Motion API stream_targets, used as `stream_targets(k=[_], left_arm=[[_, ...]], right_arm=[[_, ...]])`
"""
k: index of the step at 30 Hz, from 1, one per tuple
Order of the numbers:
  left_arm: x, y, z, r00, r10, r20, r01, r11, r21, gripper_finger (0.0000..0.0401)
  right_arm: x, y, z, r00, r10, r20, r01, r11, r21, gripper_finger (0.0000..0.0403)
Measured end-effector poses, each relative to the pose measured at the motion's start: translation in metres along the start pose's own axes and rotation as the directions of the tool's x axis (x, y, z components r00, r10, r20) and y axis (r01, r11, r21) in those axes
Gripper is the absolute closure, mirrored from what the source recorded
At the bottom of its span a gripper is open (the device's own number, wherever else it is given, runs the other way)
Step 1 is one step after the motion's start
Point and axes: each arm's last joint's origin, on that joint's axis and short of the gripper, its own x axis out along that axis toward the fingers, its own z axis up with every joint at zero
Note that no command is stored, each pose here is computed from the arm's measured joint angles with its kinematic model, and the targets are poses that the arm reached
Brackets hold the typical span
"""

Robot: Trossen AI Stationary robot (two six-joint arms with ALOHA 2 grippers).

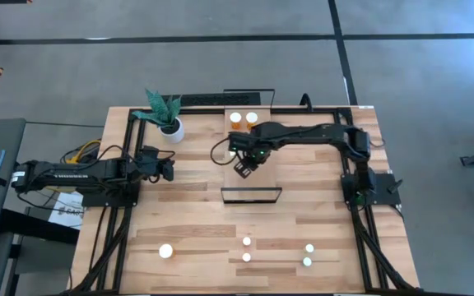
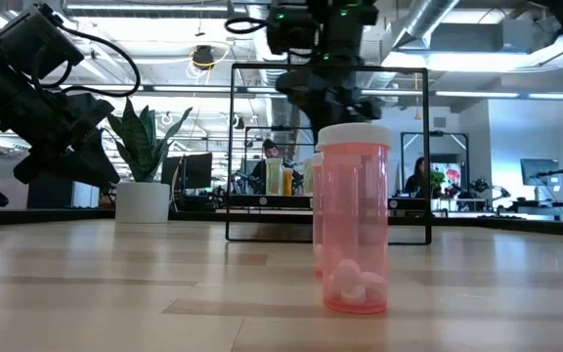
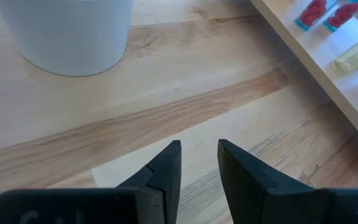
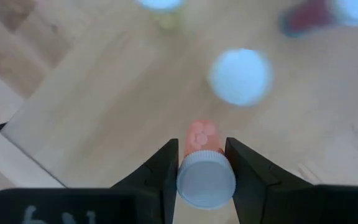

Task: Pick and place medicine bottles onto shelf by color
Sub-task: Put the top pink pill bottle on the shelf

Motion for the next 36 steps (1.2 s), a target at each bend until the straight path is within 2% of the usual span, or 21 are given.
stream_targets(k=[8, 18, 23, 29, 36], left_arm=[[0.0, 0.0, 0.0, 1.0, 0.0, -0.001, 0.0, 1.0, 0.0, 0.031], [0.0, 0.0, 0.0, 1.0, 0.0, -0.001, 0.0, 1.0, 0.0, 0.031], [0.0, 0.0, 0.0, 1.0, 0.0, -0.001, 0.0, 1.0, 0.0, 0.031], [0.0, 0.0, 0.0, 1.0, 0.0, -0.001, 0.0, 1.0, 0.0, 0.031], [0.0, 0.0, 0.0, 1.0, 0.0, -0.001, 0.0, 1.0, 0.0, 0.031]], right_arm=[[0.009, 0.019, 0.006, 0.998, 0.005, -0.058, -0.008, 0.999, -0.052, 0.0268], [0.004, 0.037, 0.006, 0.997, 0.075, 0.029, -0.071, 0.991, -0.11, 0.0268], [0.003, 0.044, 0.007, 0.992, 0.101, 0.073, -0.086, 0.981, -0.176, 0.0268], [0.002, 0.052, 0.003, 0.988, 0.107, 0.107, -0.078, 0.968, -0.239, 0.0266], [0.001, 0.056, 0.002, 0.986, 0.097, 0.135, -0.058, 0.963, -0.264, 0.0265]])
